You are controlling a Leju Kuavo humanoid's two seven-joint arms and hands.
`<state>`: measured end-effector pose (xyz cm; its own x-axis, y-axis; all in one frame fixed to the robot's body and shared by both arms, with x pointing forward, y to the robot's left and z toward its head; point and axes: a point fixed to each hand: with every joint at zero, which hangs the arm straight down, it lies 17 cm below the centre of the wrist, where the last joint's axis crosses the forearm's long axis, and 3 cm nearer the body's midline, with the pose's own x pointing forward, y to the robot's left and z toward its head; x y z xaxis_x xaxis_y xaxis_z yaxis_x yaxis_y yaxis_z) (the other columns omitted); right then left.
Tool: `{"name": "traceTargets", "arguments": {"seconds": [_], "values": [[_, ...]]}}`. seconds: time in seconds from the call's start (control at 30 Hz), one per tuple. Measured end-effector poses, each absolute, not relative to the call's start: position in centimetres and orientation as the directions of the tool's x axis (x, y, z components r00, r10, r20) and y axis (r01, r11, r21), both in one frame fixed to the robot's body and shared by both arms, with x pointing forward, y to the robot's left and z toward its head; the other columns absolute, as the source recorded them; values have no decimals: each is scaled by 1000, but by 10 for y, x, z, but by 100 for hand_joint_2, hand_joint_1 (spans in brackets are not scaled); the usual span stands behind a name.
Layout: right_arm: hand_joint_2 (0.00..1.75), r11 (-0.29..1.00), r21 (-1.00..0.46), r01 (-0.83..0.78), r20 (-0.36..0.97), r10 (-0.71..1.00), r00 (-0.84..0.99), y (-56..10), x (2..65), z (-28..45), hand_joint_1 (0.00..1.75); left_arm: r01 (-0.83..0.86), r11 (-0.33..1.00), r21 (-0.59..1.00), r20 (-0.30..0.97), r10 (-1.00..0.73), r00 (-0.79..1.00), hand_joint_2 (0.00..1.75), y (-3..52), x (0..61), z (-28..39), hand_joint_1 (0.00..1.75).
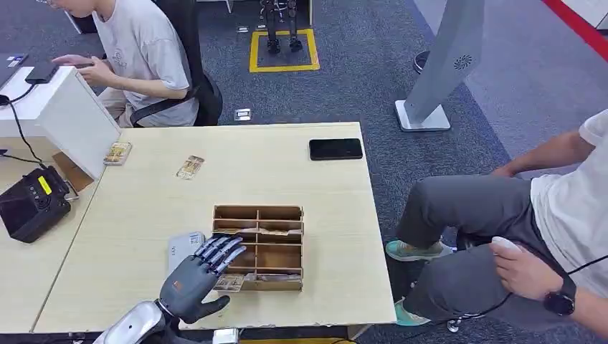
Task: Pass the card to the sensor for recognition and then transmit it.
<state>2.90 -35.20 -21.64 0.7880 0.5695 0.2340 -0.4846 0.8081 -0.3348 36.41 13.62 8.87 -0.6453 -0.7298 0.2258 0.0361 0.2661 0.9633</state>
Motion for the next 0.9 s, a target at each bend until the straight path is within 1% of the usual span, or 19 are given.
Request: {"name": "traceTargets", "arguments": {"seconds": [0.03, 0.07, 0.1, 0.9], "values": [[175, 808, -335, -485, 234, 569, 788, -352, 29, -216, 0, 36, 266, 963, 226, -730, -645, 175, 136, 364, 89, 10], [175, 808, -335, -485, 233, 569, 788, -352, 29, -216, 0, 38, 268, 963, 229, -730, -644, 175, 136, 364, 89, 143], [175, 808, -335, -485, 232, 569, 789, -352, 29, -216, 0, 39, 271, 962, 232, -729, -644, 175, 136, 364, 89, 175], [175, 804, -342, -486, 246, 576, 780, -352, 31, -215, 0, 35, 292, 956, 243, -715, -656, 175, 133, 363, 93, 175]]}}
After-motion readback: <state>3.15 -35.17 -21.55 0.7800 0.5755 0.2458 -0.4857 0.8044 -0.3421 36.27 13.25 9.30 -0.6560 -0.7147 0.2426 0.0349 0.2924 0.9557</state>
